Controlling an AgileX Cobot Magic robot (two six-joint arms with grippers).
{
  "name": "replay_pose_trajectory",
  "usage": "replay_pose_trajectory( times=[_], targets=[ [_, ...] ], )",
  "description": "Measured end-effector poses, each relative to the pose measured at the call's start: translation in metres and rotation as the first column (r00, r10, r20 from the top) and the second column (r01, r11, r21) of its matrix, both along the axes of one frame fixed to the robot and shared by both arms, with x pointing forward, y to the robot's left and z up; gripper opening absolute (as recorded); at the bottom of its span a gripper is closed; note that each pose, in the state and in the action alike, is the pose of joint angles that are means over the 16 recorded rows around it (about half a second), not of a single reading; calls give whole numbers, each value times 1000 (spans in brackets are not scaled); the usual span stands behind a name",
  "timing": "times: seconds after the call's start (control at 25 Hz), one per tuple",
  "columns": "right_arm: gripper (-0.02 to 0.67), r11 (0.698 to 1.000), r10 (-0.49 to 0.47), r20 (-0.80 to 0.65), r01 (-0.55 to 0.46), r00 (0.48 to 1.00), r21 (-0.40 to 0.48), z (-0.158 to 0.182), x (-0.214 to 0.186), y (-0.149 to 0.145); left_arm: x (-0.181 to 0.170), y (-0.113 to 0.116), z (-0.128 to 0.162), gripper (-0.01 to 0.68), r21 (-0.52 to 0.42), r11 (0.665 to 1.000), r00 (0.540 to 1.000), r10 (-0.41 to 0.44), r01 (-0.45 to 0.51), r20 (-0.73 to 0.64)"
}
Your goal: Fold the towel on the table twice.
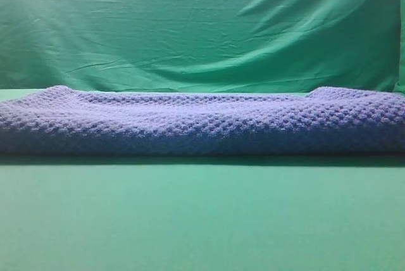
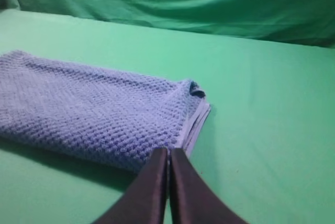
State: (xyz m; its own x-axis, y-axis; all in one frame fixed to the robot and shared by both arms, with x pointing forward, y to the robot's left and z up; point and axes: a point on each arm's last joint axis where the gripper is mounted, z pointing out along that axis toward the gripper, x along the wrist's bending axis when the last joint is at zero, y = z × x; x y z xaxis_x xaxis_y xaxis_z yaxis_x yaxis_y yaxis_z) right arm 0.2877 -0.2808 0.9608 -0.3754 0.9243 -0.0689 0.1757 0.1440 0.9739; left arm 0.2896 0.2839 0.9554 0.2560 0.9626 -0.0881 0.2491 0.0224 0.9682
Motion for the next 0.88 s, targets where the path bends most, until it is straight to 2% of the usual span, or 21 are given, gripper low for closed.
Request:
replay_pose_trajectory(
  times=[0.4,0.88],
  targets=[
    [0,999,-6,-64,4,998,-32,-14,0,-1,0,1,-2,0,53,999,1000,-3,3,2],
    [0,999,-10,-86,6,996,-43,-15,-1,-1,0,1,-2,0,66,998,1000,-6,6,3]
  ],
)
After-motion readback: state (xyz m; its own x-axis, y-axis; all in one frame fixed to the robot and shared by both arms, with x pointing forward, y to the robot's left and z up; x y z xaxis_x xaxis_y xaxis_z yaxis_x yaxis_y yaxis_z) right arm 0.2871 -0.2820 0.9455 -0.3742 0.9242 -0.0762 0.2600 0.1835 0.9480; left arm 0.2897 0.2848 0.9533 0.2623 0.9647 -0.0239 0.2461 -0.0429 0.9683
